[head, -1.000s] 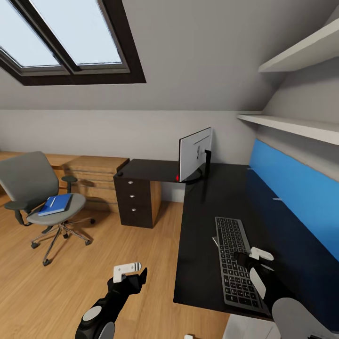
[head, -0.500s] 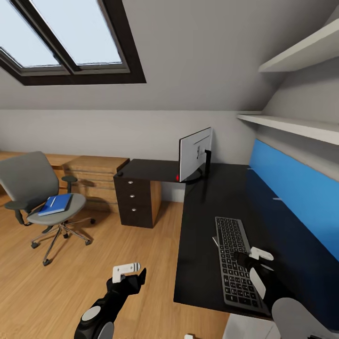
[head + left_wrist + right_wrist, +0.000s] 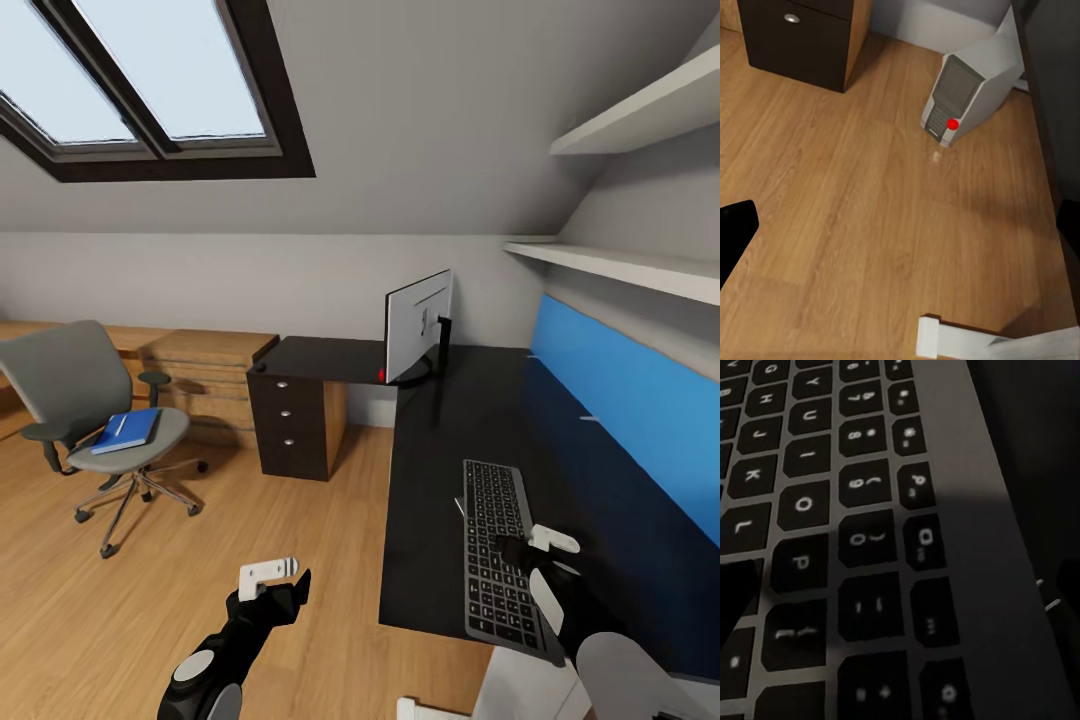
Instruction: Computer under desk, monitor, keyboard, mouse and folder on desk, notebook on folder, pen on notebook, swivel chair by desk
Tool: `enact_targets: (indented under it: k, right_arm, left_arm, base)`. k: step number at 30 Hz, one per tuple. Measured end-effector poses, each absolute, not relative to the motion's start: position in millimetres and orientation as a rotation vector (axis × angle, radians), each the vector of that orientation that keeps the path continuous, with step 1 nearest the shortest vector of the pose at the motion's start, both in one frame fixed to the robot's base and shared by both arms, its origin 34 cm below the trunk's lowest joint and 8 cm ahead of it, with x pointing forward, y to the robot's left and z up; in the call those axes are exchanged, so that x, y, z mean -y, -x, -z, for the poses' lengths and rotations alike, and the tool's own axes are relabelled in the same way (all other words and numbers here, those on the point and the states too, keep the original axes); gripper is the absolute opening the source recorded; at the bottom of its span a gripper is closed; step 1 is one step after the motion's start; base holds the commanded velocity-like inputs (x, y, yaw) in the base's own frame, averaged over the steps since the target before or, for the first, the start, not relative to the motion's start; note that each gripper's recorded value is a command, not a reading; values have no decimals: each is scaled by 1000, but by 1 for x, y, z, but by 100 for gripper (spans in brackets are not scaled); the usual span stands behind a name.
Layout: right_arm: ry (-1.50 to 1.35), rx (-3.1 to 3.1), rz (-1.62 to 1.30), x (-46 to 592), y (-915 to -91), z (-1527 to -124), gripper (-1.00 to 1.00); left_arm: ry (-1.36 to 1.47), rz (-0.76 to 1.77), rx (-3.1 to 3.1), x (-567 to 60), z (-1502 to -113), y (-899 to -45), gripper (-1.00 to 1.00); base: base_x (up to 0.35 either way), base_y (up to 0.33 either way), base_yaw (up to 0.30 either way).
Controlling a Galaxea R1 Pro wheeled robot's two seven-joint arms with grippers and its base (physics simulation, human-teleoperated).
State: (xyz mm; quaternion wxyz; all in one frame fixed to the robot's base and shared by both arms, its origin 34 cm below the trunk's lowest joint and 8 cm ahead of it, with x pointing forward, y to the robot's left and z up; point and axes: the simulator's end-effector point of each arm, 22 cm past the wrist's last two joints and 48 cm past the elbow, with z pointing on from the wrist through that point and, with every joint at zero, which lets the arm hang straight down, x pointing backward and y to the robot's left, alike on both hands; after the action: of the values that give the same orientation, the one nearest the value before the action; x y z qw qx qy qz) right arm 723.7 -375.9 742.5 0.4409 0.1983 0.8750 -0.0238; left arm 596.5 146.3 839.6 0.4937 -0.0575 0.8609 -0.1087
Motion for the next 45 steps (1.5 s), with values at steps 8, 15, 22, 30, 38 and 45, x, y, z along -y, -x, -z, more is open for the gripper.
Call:
enact_targets:
  k: [8,15,22,30,38,45]
  right_arm:
    - [-494,-2173,56,375,-724,-742,100]
    - [-494,-2174,56,375,-724,-742,100]
    - [-493,-2177,54,375,-723,-740,100]
    - [-494,-2180,55,375,-722,-739,100]
    - [-495,-2180,55,375,-722,-739,100]
    - [-498,-2180,55,375,-721,-748,100]
  left_arm:
    - [140,264,-2088,-146,-839,-597,100]
    - [140,264,-2088,-146,-839,-597,100]
    - [140,264,-2089,-146,-839,-597,100]
    - [140,264,-2088,-146,-839,-597,100]
    - [139,266,-2086,-146,-840,-597,100]
    - [138,267,-2087,-145,-849,-596,100]
  base:
    - [-158,1,0]
    - [-120,0,0]
    - [-249,0,0]
    - [-146,0,0]
    - [-28,0,0]
    - [-1,0,0]
